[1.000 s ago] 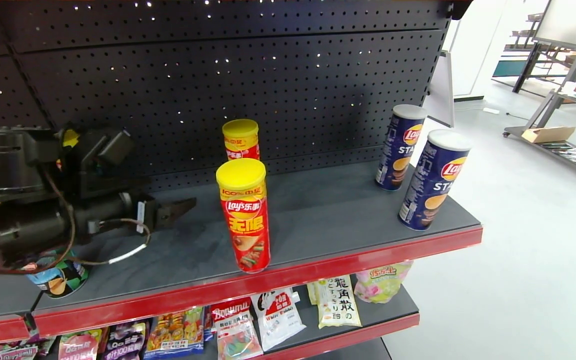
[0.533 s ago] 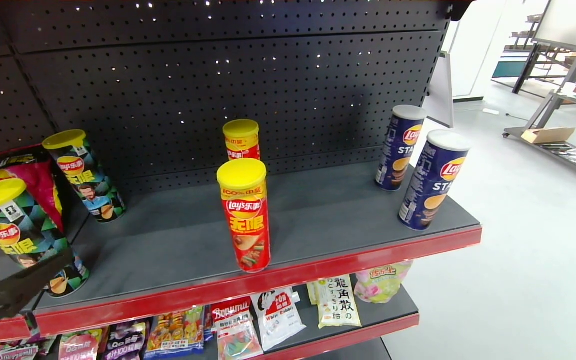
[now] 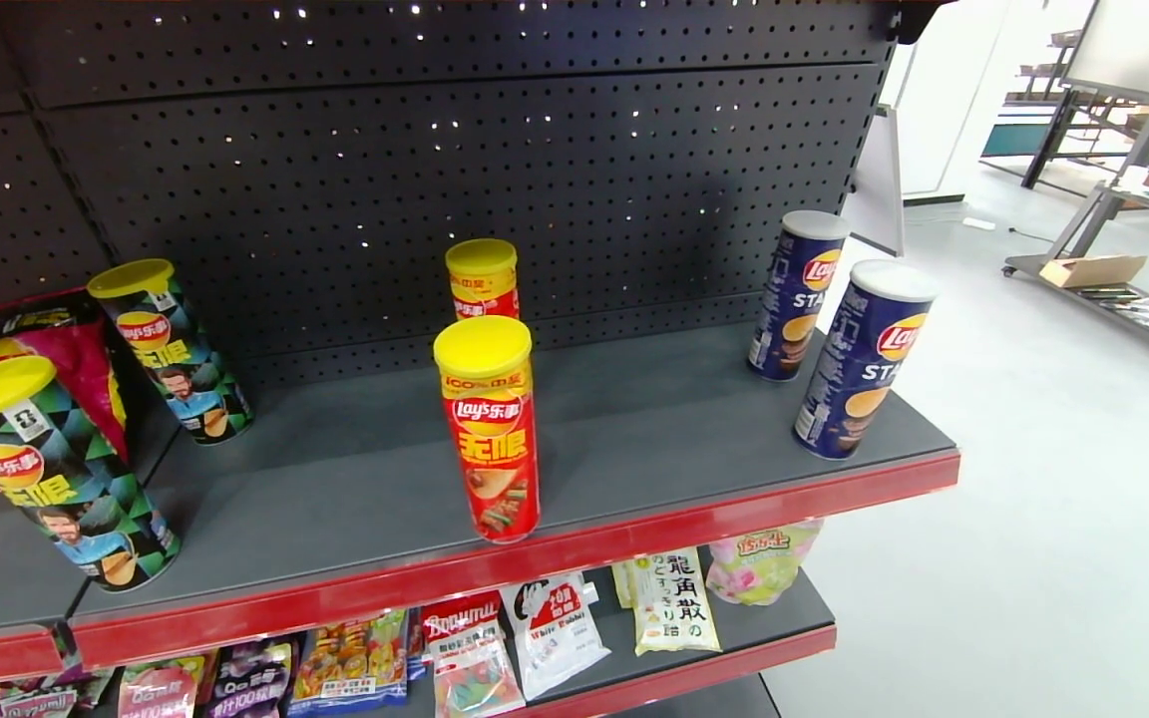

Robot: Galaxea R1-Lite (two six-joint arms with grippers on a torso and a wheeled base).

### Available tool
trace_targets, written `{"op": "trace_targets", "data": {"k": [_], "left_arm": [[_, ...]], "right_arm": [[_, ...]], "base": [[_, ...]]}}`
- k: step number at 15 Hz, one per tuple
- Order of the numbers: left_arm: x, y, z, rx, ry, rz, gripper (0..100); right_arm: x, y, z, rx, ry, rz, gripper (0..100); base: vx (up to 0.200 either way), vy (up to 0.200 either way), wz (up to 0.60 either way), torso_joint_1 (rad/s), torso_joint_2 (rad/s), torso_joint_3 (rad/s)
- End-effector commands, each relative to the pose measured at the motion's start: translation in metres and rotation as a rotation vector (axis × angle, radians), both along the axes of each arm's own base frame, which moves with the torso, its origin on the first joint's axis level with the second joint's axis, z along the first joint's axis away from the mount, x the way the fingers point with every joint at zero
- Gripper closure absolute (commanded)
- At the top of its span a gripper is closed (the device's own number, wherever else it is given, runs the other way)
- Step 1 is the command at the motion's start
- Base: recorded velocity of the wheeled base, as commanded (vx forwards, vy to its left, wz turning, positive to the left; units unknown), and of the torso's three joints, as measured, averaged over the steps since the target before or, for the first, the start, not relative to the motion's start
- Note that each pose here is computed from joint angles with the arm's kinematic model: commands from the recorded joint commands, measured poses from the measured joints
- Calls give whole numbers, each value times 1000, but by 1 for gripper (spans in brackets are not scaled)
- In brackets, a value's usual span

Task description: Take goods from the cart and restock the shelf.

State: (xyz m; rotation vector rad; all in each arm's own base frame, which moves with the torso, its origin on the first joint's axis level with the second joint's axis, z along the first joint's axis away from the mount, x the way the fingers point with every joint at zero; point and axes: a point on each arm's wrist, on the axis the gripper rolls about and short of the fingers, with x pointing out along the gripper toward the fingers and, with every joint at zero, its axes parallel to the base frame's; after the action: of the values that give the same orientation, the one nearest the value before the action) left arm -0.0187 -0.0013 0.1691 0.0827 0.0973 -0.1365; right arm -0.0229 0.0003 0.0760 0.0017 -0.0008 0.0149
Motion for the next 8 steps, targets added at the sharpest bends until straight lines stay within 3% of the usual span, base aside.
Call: {"op": "trace_targets", "data": {"k": [1,2,3,7,8], "left_arm": [[-13,3,-7,29,-59,100,0],[-12,5,-10,42,-36,234,0],[-11,7,-14,47,-27,289,0],[-17,7,-25,45,-55,291,0],[-17,7,-26,49,-51,292,0]], "right_arm": [[0,0,0,0,1,2,0],[0,0,0,0,1,0,0],[0,0,0,-2,1,0,0],[0,0,0,-6,1,5,0],[0,0,0,-8,1,7,0]], "base": [[0,0,0,0,0,0],[0,0,0,0,0,0],[0,0,0,0,0,0],[0,0,0,0,0,0],[0,0,600,2,-7,2]]}}
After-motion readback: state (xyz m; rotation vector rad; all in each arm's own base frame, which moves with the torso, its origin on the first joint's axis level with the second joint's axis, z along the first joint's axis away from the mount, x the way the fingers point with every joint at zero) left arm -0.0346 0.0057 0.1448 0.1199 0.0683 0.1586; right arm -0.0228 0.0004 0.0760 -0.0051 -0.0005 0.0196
